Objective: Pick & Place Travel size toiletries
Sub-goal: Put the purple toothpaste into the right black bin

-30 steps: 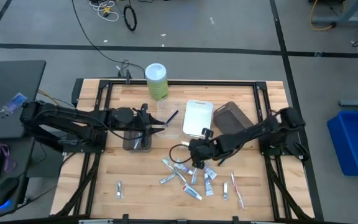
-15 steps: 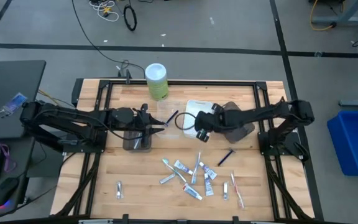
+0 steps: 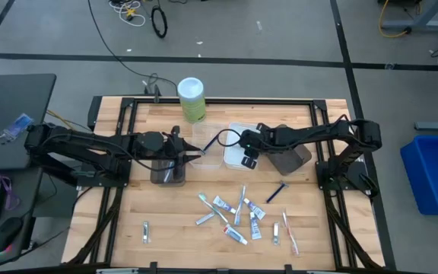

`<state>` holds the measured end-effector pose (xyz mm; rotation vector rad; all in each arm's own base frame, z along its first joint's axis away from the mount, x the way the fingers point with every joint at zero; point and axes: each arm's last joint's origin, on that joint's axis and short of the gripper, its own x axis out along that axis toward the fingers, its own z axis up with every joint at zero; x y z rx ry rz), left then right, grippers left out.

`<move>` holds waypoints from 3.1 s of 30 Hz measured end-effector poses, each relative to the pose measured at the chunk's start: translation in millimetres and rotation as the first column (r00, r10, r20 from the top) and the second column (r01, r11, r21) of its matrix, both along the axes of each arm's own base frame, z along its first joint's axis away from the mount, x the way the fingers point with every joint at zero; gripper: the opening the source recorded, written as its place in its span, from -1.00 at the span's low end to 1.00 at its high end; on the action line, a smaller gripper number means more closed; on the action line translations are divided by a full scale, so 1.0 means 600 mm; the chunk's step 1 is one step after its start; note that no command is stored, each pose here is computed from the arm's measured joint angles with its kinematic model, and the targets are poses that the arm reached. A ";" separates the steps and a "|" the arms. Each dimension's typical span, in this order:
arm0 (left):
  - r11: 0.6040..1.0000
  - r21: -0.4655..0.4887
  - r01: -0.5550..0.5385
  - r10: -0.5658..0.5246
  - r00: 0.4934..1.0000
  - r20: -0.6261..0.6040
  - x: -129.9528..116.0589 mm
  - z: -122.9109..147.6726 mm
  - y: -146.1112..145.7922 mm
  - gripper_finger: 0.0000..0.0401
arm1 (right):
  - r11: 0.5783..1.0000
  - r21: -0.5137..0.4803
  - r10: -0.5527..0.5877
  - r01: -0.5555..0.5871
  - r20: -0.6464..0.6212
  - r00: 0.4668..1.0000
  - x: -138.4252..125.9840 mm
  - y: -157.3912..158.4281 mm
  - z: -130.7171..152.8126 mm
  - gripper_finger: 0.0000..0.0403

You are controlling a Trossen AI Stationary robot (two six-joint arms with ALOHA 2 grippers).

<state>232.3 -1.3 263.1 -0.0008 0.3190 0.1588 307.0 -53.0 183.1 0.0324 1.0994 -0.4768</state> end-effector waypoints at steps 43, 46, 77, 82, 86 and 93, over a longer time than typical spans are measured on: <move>0.998 -0.026 -0.050 0.051 0.997 0.059 0.002 0.008 0.002 -0.42 | 0.799 0.353 0.436 -0.488 0.220 0.873 -0.087 0.264 0.008 0.08; 0.998 -0.028 -0.050 0.051 0.997 0.059 0.002 0.008 0.002 -0.42 | 0.847 0.344 0.334 -0.405 0.248 0.909 -0.100 0.265 -0.020 0.11; 0.998 -0.034 -0.052 0.053 0.997 0.051 0.002 0.007 0.002 -0.42 | 0.925 0.192 0.275 -0.328 0.256 0.927 -0.089 0.282 -0.133 -0.41; 0.998 -0.034 -0.051 0.053 0.997 0.051 0.002 0.007 0.002 -0.42 | 0.917 0.232 0.259 -0.325 0.275 0.926 -0.087 0.274 -0.120 -0.64; 0.998 -0.034 -0.052 0.053 0.997 0.050 0.002 0.007 0.002 -0.42 | 0.880 0.264 0.300 -0.395 0.334 0.893 -0.080 0.267 -0.070 -0.63; 0.998 -0.034 -0.051 0.053 0.997 0.050 0.002 0.006 0.002 -0.42 | 0.940 0.107 0.259 -0.323 0.391 0.883 -0.106 0.221 0.056 -0.63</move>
